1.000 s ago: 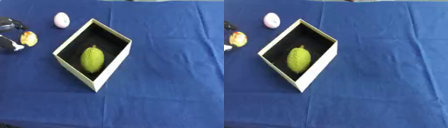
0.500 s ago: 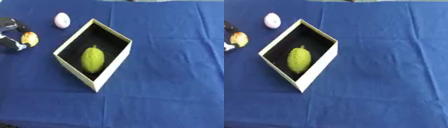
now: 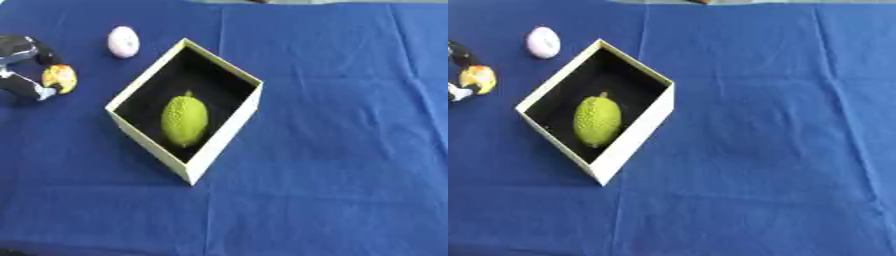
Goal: Pick up objects on the table and place them in the box.
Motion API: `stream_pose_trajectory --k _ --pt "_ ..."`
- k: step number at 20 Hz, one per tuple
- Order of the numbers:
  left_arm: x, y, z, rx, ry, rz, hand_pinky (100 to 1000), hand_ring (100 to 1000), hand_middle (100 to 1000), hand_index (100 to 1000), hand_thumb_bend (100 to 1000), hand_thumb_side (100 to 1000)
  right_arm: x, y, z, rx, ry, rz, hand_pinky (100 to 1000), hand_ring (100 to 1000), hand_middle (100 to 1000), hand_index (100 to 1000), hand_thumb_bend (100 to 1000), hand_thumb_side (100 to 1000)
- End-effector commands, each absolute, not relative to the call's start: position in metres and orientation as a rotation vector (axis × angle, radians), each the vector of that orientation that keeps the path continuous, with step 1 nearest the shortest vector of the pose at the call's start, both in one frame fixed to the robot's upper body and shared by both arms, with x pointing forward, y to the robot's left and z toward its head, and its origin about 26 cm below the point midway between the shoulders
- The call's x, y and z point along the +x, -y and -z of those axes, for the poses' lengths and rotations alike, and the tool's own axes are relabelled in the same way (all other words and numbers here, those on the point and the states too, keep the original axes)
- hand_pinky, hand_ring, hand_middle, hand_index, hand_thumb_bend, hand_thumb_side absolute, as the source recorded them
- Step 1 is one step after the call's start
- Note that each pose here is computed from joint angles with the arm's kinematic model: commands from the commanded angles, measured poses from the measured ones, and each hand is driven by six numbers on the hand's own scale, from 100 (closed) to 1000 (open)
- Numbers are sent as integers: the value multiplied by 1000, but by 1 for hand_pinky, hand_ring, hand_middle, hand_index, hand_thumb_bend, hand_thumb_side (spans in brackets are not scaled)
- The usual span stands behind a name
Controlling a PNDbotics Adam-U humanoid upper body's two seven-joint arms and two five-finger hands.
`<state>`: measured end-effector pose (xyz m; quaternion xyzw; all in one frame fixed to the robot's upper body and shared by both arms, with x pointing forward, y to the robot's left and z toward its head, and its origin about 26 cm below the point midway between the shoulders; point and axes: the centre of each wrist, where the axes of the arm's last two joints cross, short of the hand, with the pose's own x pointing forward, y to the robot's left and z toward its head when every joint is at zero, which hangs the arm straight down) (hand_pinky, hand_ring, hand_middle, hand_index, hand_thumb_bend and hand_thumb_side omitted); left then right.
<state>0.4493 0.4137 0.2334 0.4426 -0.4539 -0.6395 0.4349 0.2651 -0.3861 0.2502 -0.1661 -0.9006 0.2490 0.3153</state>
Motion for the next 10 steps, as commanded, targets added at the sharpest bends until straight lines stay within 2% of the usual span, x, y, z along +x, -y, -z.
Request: stream_pose_trajectory --k 1,2,4,10 --pt "445 -414 -255 1204 1174 1567 665 605 527 700 165 140 261 387 -257 -448 2384 -681 904 859 421 741 100 515" --pt "445 -413 -256 1219 1194 1560 640 582 505 678 125 100 261 387 -257 -445 2382 -681 905 859 421 741 100 516" --pt "444 -411 -259 1250 1234 1539 621 563 488 659 100 100 261 388 -256 -441 2378 -681 905 859 420 741 100 516" --pt "436 -401 -283 1352 1403 1464 586 512 440 607 100 100 260 389 -256 -440 2375 -678 905 859 419 742 100 518"
